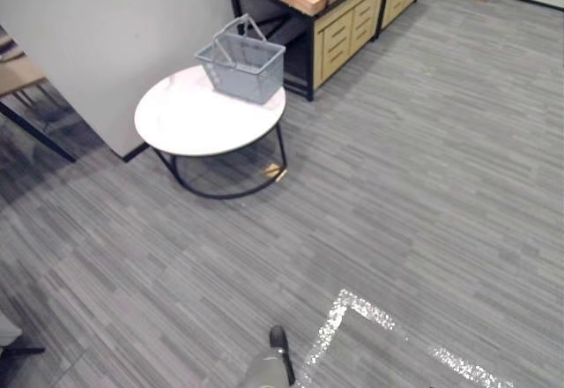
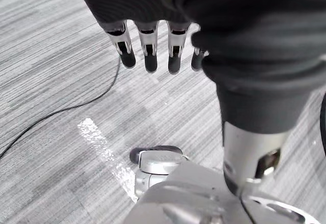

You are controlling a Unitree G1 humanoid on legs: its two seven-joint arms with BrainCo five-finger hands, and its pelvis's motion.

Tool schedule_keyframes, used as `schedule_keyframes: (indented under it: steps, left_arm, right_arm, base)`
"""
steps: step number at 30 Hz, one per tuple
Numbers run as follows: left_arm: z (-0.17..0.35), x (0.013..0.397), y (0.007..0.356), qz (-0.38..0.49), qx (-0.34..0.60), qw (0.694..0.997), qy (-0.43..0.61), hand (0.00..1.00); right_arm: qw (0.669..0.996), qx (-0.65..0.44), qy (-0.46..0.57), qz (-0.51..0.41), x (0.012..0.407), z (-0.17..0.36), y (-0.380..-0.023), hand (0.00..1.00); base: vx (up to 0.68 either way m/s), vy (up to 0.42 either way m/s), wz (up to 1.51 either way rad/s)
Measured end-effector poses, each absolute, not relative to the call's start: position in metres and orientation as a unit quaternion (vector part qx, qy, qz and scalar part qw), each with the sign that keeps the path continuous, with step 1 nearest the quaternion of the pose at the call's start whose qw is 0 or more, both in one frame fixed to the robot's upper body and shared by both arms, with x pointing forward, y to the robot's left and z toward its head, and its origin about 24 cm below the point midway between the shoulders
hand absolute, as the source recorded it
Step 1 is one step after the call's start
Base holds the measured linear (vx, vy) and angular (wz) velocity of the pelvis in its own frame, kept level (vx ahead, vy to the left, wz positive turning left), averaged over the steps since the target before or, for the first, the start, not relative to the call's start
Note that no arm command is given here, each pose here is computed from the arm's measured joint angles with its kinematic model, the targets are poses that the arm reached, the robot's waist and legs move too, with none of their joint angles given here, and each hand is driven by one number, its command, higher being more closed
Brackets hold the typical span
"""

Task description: Pick vegetable in the basket

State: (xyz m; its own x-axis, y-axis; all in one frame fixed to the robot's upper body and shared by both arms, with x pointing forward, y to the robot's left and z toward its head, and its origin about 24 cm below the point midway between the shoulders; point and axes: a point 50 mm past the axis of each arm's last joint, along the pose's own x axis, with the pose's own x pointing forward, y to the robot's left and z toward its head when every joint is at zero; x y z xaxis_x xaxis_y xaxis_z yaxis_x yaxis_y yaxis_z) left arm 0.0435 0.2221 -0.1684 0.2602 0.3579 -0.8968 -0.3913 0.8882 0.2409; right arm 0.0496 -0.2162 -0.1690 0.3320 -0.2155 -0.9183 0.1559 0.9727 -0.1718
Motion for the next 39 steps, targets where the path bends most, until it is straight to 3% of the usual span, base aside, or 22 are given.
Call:
schedule_keyframes:
  steps: [10, 18, 30, 39]
  left_arm:
    - [-0.167, 0.032, 0.236, 0.169, 0.065, 0.788, 0.589, 0.00]
    - [-0.165, 0.068, 0.225, 0.109, 0.111, 0.815, 0.558, 0.00]
    - [-0.165, 0.079, 0.209, 0.135, 0.071, 0.829, 0.538, 0.00]
    - [-0.164, 0.074, 0.213, 0.209, 0.029, 0.824, 0.525, 0.00]
  right_arm:
    - [0.822, -0.014, 0.561, -0.096, 0.053, -0.170, -0.206, 0.00]
    - [0.847, -0.012, 0.519, -0.112, 0.076, -0.163, -0.213, 0.00]
    - [0.838, -0.059, 0.534, -0.098, 0.075, -0.162, -0.226, 0.00]
    - [0.829, -0.072, 0.547, -0.095, 0.069, -0.164, -0.224, 0.00]
  base:
    - [0.33, 0.203, -0.10]
    - [0.35, -0.139, 0.60]
    - [0.49, -0.309, 0.09]
    - [0.36, 0.057, -0.10]
